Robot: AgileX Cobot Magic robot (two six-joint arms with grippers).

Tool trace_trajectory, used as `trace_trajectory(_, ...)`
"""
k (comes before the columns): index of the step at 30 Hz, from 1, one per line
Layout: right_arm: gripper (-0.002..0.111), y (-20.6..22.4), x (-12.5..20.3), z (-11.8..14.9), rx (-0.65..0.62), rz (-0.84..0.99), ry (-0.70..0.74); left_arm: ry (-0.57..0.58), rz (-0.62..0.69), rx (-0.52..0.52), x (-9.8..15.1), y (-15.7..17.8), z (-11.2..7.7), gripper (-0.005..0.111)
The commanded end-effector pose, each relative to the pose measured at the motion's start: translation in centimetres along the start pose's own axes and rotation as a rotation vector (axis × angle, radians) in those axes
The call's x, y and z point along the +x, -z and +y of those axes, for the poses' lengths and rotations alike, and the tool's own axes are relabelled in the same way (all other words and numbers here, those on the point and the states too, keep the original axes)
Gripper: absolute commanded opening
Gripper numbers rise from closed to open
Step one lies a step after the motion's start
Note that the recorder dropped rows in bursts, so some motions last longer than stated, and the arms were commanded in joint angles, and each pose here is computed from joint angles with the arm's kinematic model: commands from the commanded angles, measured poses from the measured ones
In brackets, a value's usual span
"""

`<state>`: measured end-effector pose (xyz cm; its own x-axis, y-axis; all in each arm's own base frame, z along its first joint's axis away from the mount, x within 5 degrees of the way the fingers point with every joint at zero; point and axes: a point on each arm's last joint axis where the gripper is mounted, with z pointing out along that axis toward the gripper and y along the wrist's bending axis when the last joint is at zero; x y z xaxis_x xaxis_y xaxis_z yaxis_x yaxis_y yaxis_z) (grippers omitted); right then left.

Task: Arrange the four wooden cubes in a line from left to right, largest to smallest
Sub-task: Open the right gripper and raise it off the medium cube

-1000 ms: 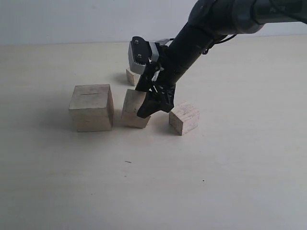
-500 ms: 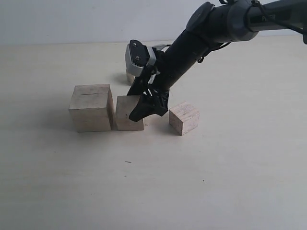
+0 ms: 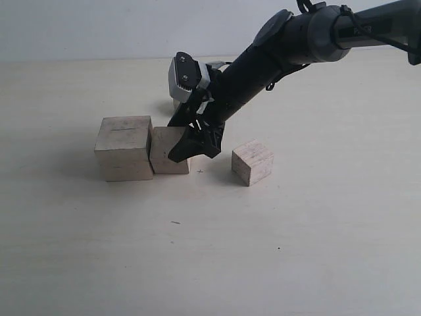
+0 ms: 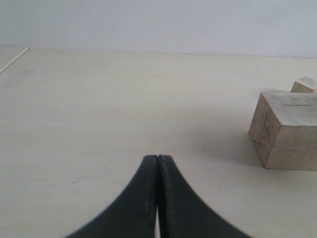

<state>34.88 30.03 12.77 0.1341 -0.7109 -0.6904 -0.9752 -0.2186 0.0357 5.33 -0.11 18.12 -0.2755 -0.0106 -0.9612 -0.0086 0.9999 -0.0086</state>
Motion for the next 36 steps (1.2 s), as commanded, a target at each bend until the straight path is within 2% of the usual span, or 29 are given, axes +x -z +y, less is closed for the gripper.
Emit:
trace_trajectory(1,0.061,-0.5,0.9,-0.6,0.052,0.057,0.037,0.007,-0.014,0.000,0.0,0.0,0.0,0.000)
trace_trajectory(6,0.067,-0.6,0.9,-0.5,0.044,0.058,0.028,0.007,-0.014,0.000,0.0,0.0,0.0,0.000)
trace_trajectory(25,0.066,-0.5,0.7,0.6,-0.079,0.035,0.023,0.007,-0.014,0.000,0.0,0.0,0.0,0.000)
trace_trajectory(36,0.066,-0.8,1.0,0.4,-0.059,0.032,0.013,0.007,-0.014,0.000,0.0,0.0,0.0,0.000)
